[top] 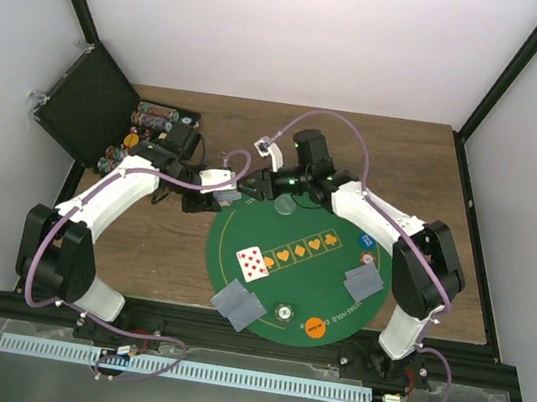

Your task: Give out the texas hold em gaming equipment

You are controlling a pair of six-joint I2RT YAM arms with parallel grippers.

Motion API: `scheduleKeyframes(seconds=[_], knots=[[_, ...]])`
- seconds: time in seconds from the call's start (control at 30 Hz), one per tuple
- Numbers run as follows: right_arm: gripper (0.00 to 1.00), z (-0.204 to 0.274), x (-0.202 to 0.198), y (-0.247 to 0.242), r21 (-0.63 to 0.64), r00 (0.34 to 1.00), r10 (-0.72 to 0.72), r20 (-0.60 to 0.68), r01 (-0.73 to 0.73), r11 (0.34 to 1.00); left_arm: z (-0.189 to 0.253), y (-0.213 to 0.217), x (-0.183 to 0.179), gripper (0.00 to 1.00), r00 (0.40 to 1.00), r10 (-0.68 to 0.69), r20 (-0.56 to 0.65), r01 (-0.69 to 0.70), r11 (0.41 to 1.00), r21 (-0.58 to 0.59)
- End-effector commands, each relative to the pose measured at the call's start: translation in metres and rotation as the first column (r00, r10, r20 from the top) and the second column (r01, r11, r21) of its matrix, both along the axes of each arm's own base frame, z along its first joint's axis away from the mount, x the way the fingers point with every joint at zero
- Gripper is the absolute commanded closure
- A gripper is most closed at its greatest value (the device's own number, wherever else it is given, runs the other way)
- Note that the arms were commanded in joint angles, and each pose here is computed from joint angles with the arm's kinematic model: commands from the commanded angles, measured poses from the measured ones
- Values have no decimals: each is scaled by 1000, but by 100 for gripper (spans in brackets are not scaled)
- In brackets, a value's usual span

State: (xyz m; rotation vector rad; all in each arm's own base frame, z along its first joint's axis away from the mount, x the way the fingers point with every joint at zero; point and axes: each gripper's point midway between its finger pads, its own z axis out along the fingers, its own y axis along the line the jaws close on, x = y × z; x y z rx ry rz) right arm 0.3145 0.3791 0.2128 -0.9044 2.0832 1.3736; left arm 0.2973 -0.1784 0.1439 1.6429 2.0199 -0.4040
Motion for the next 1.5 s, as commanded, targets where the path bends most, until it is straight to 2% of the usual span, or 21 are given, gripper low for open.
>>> scheduleKeyframes(seconds=[0.0, 0.27, 0.47, 0.57, 0.87, 1.0, 1.23, 1.47], knots=[[49, 15, -11, 11, 37, 996, 66, 67, -68, 997, 6, -3, 1, 58, 1000, -11, 14, 11, 1000, -26], [48, -1, 7, 23, 19, 999, 28, 45, -29, 999, 11, -7, -1, 58, 1000, -18, 5, 18, 999, -50], [61, -5, 16, 4, -29, 996, -74, 58, 76, 997, 7, -4, -3, 59, 1000, -20, -1, 20, 999, -37], [64, -9, 19, -9, -44, 991, -122, 52, 124, 991, 7, -4, -3, 60, 1000, -20, -1, 20, 999, -37], [71, 3, 9, -8, -4, 997, -57, 56, 57, 998, 8, -5, -3, 60, 1000, -20, 2, 20, 999, -38], [70, 7, 11, -9, -13, 995, -57, 80, 58, 998, 8, -4, -3, 60, 1000, -19, 2, 19, 999, -36], [53, 9, 5, 8, 57, 999, 29, 40, -31, 998, 9, -5, -2, 60, 1000, -17, 2, 17, 999, -41], [54, -2, 17, 15, 29, 999, -2, 33, 1, 1000, 9, -5, -3, 60, 1000, -19, -1, 19, 999, -44]])
